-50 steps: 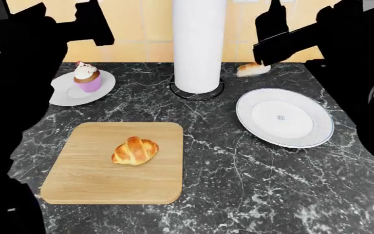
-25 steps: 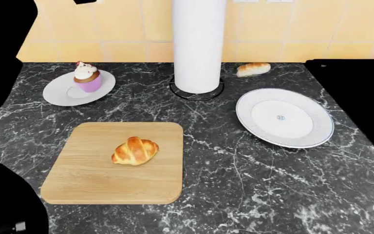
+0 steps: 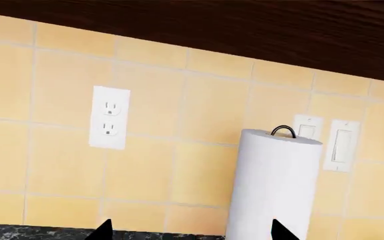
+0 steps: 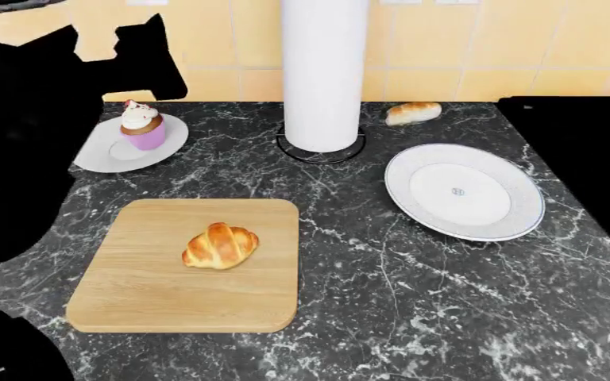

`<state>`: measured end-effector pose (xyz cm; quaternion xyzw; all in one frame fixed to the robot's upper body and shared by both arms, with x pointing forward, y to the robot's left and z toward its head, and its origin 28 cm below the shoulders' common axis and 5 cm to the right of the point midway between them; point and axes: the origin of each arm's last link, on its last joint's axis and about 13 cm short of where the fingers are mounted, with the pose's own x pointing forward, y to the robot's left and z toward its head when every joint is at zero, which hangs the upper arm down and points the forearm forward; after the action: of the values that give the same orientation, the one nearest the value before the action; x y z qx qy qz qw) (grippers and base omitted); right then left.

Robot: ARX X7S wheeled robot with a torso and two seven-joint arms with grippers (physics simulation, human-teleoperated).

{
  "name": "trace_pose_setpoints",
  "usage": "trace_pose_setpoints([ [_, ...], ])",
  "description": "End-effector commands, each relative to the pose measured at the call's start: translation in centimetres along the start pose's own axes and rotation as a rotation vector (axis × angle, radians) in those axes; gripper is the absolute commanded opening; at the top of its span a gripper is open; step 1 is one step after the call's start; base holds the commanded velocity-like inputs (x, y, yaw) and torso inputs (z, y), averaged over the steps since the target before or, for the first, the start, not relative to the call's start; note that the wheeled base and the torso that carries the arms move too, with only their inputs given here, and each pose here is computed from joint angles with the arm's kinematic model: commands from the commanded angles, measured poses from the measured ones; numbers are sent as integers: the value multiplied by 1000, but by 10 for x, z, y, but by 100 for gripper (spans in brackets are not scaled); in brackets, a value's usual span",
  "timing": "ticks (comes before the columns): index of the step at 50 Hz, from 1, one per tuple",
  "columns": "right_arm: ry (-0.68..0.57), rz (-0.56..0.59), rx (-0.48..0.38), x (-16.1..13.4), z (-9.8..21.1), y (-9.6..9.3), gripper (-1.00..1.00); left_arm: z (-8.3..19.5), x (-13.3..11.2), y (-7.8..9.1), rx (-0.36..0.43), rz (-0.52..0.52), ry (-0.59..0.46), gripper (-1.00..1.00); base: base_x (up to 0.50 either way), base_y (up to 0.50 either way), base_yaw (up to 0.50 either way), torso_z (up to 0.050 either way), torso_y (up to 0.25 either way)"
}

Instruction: From the different types of pastries on the counter, select a croissant and place it on the cutting board. Then retrieve a jar of jam from the cabinet and place it alongside the croissant on the cutting board.

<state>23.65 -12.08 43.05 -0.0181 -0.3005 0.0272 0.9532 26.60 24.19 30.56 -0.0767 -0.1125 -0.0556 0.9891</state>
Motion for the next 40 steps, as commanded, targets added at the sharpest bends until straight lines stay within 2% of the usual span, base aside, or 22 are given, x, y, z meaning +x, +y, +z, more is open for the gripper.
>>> trace_pose_setpoints([
  [1, -6, 21, 1, 30, 0, 10, 100, -58, -36, 5, -30, -82, 178, 100, 0, 0, 0, 0, 0],
  [8, -5, 37, -12, 46, 11, 22, 100, -66, -57, 10, -48, -128, 210, 100, 0, 0, 0, 0, 0],
  [15, -14, 39, -34, 56, 22, 30, 100, -78, -58, 15, -76, -156, 242, 100, 0, 0, 0, 0, 0],
  [21, 1, 22, -14, 73, 25, 33, 100, -84, -63, 17, -101, -196, 283, 100, 0, 0, 0, 0, 0],
  [29, 27, -111, 3, 96, 20, 33, 100, -86, -70, 19, -108, -243, 284, 100, 0, 0, 0, 0, 0],
  [32, 50, -117, 49, 103, 17, 33, 100, -87, -69, 20, -111, -245, 285, 100, 0, 0, 0, 0, 0],
  [36, 66, -133, 72, 106, 14, 34, 100, -88, -70, 20, -115, -247, 288, 100, 0, 0, 0, 0, 0],
  [40, 102, -126, 103, 98, 24, 32, 100, -89, -65, 22, -124, -236, 291, 100, 0, 0, 0, 0, 0],
])
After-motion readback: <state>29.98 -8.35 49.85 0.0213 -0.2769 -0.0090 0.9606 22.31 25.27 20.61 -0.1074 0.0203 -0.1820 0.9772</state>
